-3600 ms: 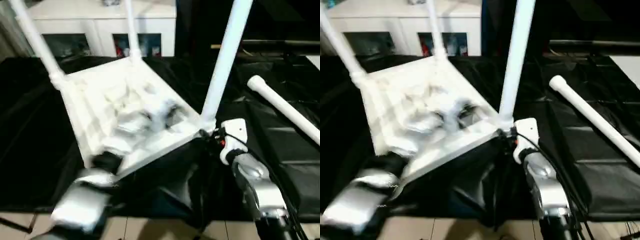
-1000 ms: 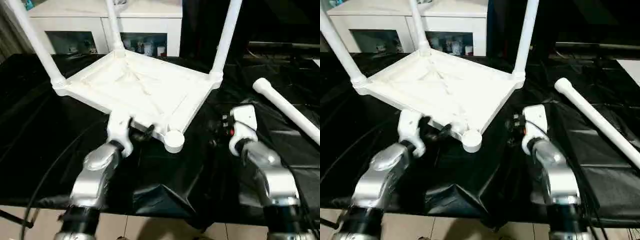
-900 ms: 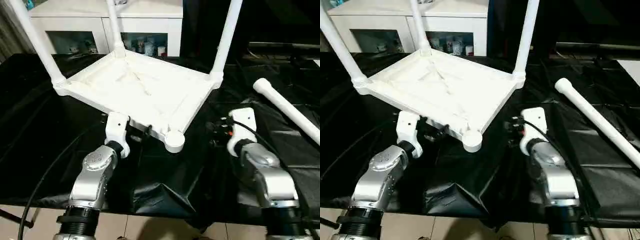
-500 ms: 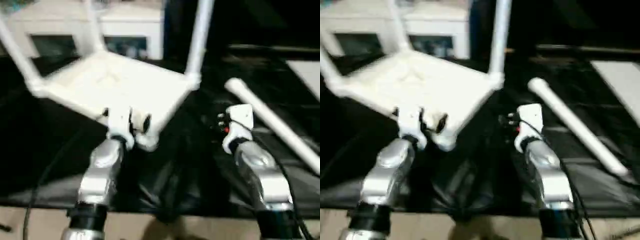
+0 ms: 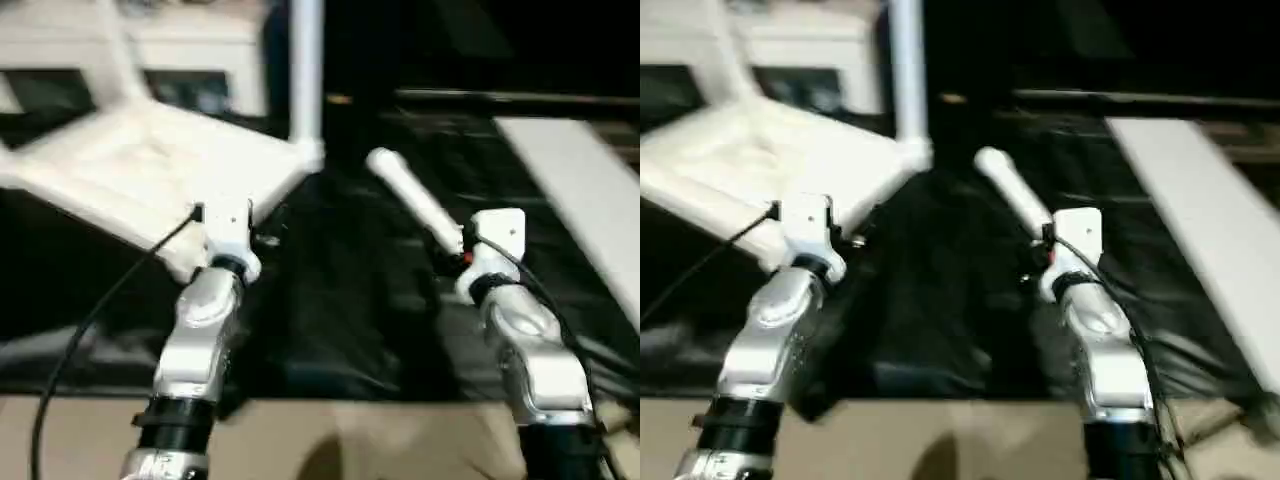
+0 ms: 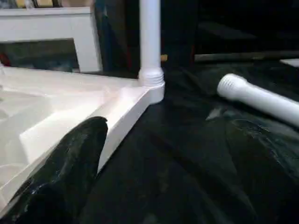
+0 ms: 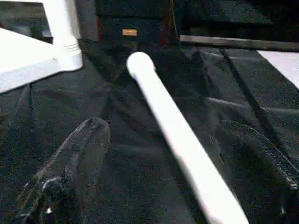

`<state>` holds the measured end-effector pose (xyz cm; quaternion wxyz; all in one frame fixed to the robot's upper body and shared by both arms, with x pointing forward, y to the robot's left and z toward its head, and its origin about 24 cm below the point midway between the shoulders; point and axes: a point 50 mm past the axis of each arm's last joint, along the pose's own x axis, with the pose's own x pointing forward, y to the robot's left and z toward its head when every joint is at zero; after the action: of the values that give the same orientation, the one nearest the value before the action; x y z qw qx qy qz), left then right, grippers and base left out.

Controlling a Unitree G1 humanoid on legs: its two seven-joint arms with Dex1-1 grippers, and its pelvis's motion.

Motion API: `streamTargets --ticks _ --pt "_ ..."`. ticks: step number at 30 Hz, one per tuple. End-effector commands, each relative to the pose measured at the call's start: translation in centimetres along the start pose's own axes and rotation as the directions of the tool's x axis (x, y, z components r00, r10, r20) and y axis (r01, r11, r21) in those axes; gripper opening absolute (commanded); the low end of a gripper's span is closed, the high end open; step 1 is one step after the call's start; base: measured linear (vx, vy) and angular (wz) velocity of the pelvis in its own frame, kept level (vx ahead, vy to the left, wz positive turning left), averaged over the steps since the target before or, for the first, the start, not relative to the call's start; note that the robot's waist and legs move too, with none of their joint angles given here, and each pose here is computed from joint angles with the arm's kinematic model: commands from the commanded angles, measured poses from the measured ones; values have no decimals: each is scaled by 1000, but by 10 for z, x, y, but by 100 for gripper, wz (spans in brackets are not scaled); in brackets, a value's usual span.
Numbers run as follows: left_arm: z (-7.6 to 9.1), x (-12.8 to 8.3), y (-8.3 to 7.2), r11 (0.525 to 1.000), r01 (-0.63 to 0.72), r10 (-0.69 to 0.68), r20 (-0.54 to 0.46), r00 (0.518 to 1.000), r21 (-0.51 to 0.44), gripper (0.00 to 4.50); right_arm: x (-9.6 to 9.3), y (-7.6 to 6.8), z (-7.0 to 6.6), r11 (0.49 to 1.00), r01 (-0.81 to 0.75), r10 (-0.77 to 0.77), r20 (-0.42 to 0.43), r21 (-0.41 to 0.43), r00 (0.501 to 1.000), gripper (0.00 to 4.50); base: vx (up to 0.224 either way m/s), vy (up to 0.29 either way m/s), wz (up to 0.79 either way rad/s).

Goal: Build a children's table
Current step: Pick table leg

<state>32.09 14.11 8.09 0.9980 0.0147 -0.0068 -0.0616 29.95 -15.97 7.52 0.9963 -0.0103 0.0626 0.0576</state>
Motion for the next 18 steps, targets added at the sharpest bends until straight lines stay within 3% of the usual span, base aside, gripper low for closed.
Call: streamTargets --ticks 1,6,9,11,18 --pt "2 2 -3 1000 -2 2 9 1000 5 449 -2 -9 4 999 40 -40 25 -15 999 389 -104 -254 -1" --pt "1 6 -2 999 -38 39 -20 999 20 449 -7 -19 0 993 116 -116 21 -2 993 389 -105 -316 -4" --pt "6 9 -5 998 59 -59 -1 998 -7 449 -16 -26 -4 985 170 -170 15 22 985 389 -101 -234 0" --pt "7 8 -7 991 133 -133 11 991 1 449 -22 -28 -5 980 198 -198 18 25 980 389 -115 -182 1" --pt "6 7 -13 992 105 -105 11 994 -70 449 -30 -40 -3 976 215 -214 17 -31 977 389 -26 -98 8"
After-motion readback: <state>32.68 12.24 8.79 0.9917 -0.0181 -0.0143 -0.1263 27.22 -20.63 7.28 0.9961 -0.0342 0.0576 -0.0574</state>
